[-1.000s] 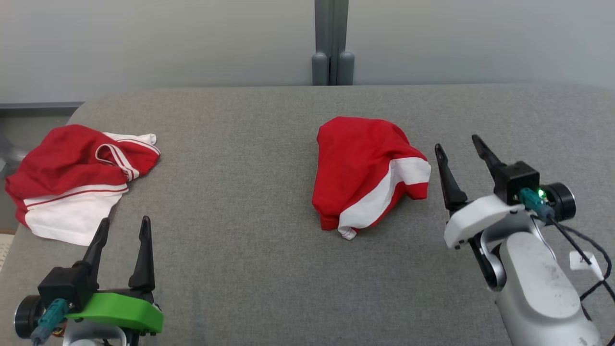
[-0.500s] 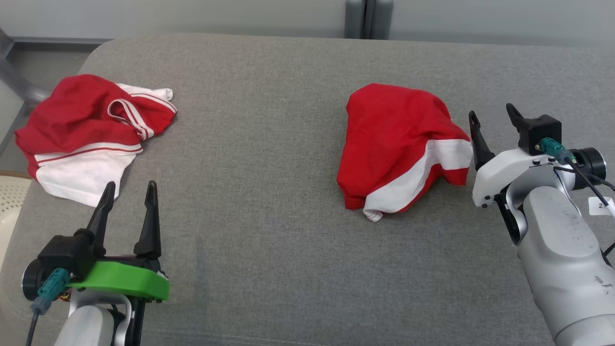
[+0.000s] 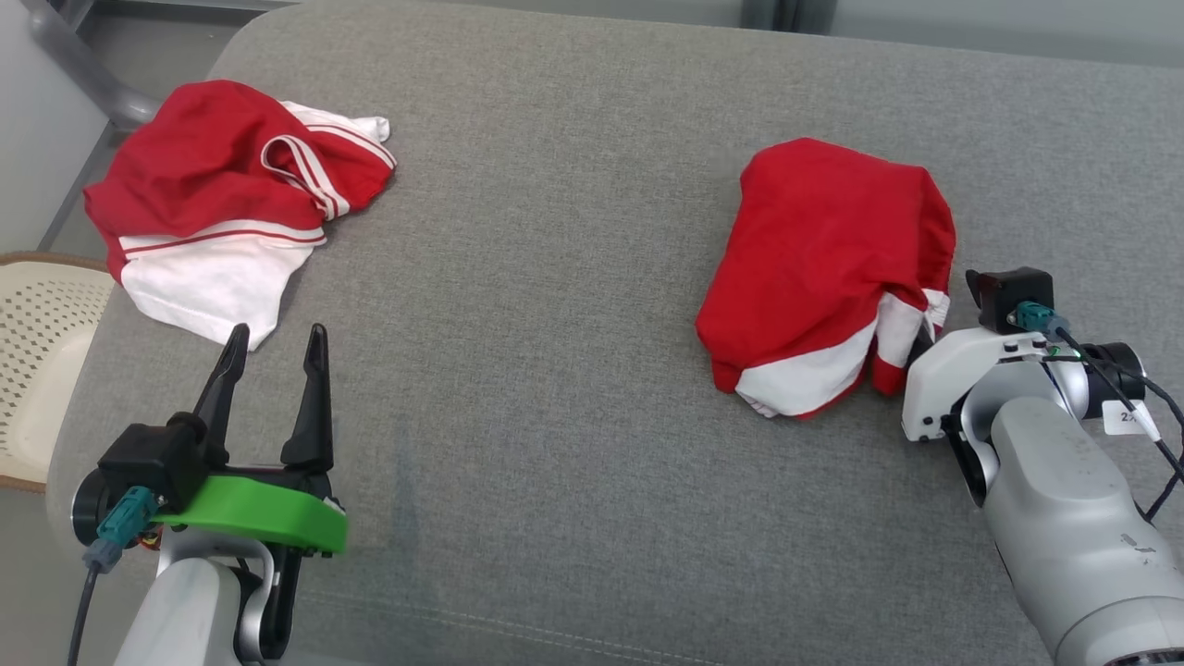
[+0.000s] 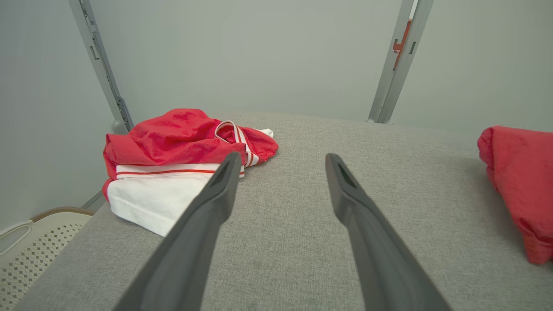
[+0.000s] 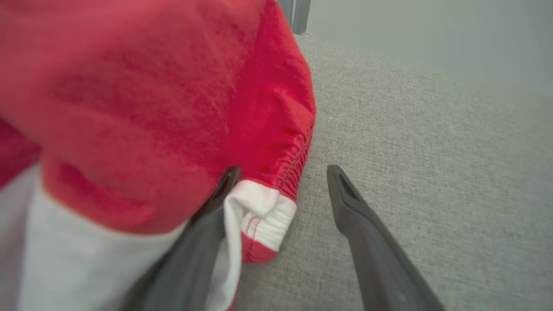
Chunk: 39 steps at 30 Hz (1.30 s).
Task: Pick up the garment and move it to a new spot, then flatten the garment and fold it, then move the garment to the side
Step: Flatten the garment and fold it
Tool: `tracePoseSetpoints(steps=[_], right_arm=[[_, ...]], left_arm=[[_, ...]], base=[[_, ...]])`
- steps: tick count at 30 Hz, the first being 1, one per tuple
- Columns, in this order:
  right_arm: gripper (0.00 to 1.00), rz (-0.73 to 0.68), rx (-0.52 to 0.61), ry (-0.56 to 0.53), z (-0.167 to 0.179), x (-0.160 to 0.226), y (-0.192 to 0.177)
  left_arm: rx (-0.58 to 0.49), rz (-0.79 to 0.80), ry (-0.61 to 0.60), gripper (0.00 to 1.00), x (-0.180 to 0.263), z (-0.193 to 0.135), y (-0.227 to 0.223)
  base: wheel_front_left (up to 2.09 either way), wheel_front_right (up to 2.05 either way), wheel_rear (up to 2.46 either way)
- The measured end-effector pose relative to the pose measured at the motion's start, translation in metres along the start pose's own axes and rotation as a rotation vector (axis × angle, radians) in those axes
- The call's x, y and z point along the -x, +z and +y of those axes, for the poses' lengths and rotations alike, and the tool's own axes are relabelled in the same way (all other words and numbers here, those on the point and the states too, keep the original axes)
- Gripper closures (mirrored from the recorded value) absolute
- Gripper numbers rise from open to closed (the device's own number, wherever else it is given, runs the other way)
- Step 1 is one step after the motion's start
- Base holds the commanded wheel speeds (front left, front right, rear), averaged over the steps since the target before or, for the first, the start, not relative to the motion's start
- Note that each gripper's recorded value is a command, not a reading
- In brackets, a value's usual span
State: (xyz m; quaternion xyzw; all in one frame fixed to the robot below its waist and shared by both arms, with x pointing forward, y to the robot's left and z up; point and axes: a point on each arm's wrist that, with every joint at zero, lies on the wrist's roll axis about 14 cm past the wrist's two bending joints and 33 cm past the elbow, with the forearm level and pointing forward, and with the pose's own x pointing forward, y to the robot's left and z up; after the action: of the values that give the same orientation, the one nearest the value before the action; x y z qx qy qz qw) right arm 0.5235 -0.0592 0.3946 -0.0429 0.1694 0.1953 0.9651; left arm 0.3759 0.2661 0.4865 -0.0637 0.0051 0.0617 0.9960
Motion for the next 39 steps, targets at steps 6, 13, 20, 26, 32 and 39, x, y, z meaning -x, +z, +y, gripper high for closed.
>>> tracePoseSetpoints(steps=[6,13,20,26,32,39], right_arm=[[1.0,0.006,-0.036,0.005,0.009,0.0,-0.003],[1.0,-0.046,-0.062,-0.018,0.007,0.019,0.004],[1.0,-0.14,-0.077,-0.061,-0.006,0.057,0.016],[1.0,-0.189,-0.096,-0.127,-0.027,0.101,0.011],[1.0,-0.178,-0.137,-0.221,-0.047,0.152,-0.019],[0.0,-0.223,-0.179,-0.275,-0.055,0.177,-0.017]], left_arm=[[-0.004,-0.002,0.014,0.0,0.003,0.005,0.001],[0.007,-0.016,0.01,0.0,0.009,0.001,0.003],[0.013,-0.011,-0.021,0.0,0.017,-0.012,-0.001],[0.031,-0.021,-0.078,0.0,0.018,-0.034,0.0],[0.041,-0.045,-0.128,0.0,0.018,-0.053,0.007],[0.049,-0.041,-0.149,0.0,0.019,-0.061,0.006]], base=[[0.0,0.0,0.0],[0.0,0.0,0.0],[0.0,0.0,0.0],[0.0,0.0,0.0],[0.0,0.0,0.0],[0.0,0.0,0.0]])
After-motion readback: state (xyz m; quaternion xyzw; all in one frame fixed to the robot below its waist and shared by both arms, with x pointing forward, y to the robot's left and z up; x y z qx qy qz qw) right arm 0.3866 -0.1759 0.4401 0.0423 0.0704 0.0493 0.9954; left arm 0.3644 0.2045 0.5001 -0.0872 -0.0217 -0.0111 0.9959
